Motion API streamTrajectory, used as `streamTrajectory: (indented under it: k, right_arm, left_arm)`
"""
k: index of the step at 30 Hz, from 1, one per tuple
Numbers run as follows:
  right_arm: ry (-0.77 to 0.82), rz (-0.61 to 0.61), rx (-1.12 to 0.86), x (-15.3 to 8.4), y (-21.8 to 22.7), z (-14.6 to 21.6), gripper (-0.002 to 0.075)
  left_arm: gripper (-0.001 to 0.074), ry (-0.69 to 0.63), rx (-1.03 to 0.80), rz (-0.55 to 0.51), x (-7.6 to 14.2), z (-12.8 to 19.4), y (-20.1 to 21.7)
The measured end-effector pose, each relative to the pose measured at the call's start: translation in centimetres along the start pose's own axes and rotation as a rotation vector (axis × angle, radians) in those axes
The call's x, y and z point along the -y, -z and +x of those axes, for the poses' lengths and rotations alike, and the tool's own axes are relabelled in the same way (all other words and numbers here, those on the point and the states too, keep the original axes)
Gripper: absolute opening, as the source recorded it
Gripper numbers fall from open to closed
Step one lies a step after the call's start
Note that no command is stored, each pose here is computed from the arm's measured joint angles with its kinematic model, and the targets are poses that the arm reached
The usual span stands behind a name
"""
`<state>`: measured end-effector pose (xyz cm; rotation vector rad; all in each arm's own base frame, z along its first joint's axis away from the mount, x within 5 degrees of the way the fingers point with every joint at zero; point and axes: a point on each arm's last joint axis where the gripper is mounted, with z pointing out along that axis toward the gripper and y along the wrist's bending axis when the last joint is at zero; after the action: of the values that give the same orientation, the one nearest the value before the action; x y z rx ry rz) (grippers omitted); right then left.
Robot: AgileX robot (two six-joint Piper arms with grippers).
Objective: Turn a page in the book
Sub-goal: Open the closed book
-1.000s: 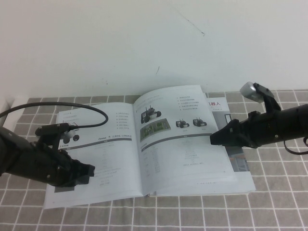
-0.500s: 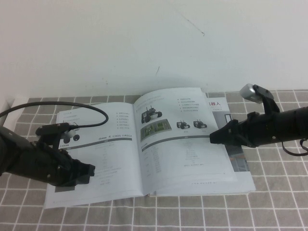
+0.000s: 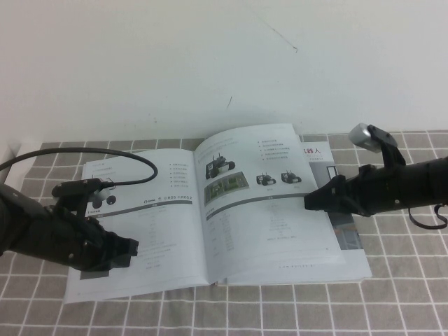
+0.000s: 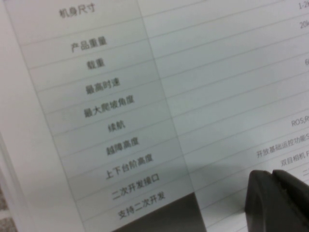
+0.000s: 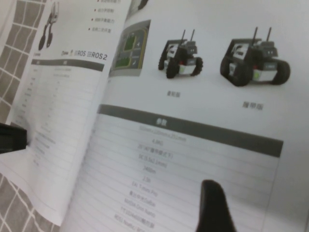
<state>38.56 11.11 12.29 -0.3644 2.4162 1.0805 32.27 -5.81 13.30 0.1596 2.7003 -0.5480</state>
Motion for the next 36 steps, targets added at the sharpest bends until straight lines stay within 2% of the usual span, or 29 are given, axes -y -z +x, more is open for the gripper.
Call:
streamTrajectory:
  k: [9,20,24,32,36]
  right_arm:
    - [-0.002,-0.077,0.022,-0.7,0.0,-0.2,0.0409]
    - [0.091,-0.396,0.169,-4.1,1.3,-1.9,0.0409]
    - [0.141,-0.449,0.187,-5.3,1.5,-2.9,0.0409]
    - [0.239,-0.540,0.131,-10.1,-1.2,-3.0,0.0409]
    - [0.284,-0.532,0.092,-12.6,-3.3,-2.2,0.0409]
  left_arm:
    - [-0.0003,0.000,0.000,0.000,0.0,0.0,0.0]
    - [-0.0003,0.000,0.000,0.000,0.0,0.0,0.0]
    - [-0.0003,0.000,0.000,0.000,0.0,0.0,0.0]
    - [-0.0003,-0.002,-0.001,0.000,0.0,0.0,0.0]
    - [-0.0003,-0.002,-0.001,0.000,0.0,0.0,0.0]
